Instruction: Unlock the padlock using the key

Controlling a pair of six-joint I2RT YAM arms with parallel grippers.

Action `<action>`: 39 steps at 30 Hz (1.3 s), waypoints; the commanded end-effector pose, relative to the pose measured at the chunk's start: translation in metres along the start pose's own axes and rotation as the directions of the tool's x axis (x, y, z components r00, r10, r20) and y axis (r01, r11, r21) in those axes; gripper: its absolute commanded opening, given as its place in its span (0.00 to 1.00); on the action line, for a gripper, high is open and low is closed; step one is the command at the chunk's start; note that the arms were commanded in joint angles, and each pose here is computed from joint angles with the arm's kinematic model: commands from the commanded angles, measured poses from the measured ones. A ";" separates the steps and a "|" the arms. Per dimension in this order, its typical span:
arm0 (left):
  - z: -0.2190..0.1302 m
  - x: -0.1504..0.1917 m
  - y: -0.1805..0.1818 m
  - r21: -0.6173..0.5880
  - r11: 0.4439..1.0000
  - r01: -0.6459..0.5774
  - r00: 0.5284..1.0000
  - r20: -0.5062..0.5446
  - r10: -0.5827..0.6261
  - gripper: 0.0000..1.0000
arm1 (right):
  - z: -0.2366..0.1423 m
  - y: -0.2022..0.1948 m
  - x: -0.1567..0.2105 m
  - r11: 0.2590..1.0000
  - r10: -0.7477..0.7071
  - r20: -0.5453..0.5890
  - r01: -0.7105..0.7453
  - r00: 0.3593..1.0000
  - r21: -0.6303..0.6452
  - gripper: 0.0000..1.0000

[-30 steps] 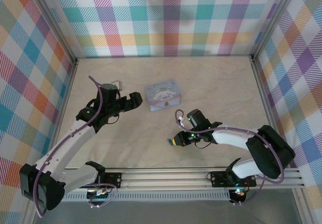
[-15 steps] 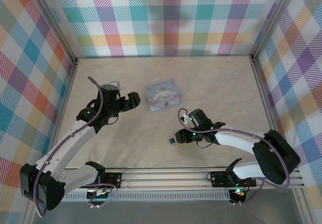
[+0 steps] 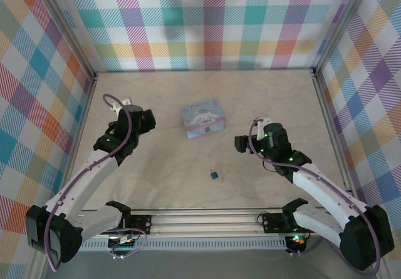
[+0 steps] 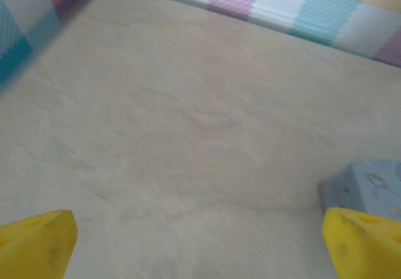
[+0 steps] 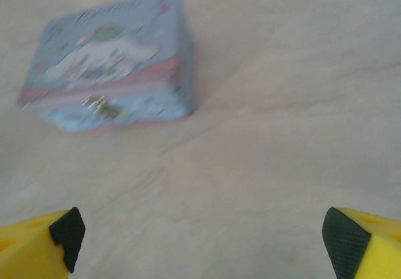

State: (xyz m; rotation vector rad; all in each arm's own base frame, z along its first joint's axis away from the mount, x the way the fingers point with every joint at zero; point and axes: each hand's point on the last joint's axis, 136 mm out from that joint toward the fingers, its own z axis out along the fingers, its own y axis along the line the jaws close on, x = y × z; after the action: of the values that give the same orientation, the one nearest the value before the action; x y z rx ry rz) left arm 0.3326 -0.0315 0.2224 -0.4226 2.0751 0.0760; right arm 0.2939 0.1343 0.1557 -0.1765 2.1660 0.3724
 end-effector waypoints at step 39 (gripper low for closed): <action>0.114 0.068 0.024 0.046 0.982 -0.183 0.979 0.099 0.178 1.00 | 0.078 -0.148 -0.010 0.978 -0.042 0.234 -0.008 0.971 0.208 1.00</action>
State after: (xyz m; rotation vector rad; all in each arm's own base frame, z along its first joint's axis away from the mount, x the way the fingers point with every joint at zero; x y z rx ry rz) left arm 0.3745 0.0043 0.0906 -0.2413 2.0918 0.2005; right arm 0.3876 0.0172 0.0745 -0.0455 1.9961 0.0813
